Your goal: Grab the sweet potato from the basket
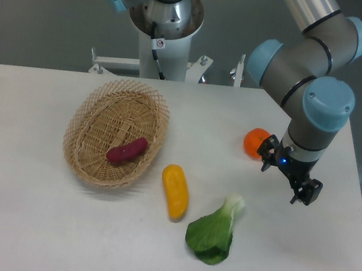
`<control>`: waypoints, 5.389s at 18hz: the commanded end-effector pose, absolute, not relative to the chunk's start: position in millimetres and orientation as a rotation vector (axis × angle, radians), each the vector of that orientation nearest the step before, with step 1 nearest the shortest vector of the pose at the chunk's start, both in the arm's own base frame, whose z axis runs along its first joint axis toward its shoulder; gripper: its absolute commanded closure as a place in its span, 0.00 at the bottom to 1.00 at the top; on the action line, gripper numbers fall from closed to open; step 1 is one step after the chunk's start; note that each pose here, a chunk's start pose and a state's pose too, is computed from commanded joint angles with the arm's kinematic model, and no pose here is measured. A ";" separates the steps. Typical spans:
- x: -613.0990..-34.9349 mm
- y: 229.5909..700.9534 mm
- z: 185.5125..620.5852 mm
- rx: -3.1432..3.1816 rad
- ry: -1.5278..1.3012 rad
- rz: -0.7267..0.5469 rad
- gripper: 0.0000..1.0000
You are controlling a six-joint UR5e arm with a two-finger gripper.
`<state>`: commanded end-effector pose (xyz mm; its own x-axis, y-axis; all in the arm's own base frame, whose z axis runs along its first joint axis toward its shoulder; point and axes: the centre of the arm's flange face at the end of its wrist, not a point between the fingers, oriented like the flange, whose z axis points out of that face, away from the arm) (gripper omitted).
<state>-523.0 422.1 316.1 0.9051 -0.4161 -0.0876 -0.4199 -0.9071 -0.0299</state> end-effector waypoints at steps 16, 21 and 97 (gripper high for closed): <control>-497.0 420.8 320.4 -2.974 0.656 0.094 0.00; -429.5 449.4 332.3 -2.932 0.665 0.061 0.00; -244.8 513.8 289.6 -2.897 0.858 -0.002 0.72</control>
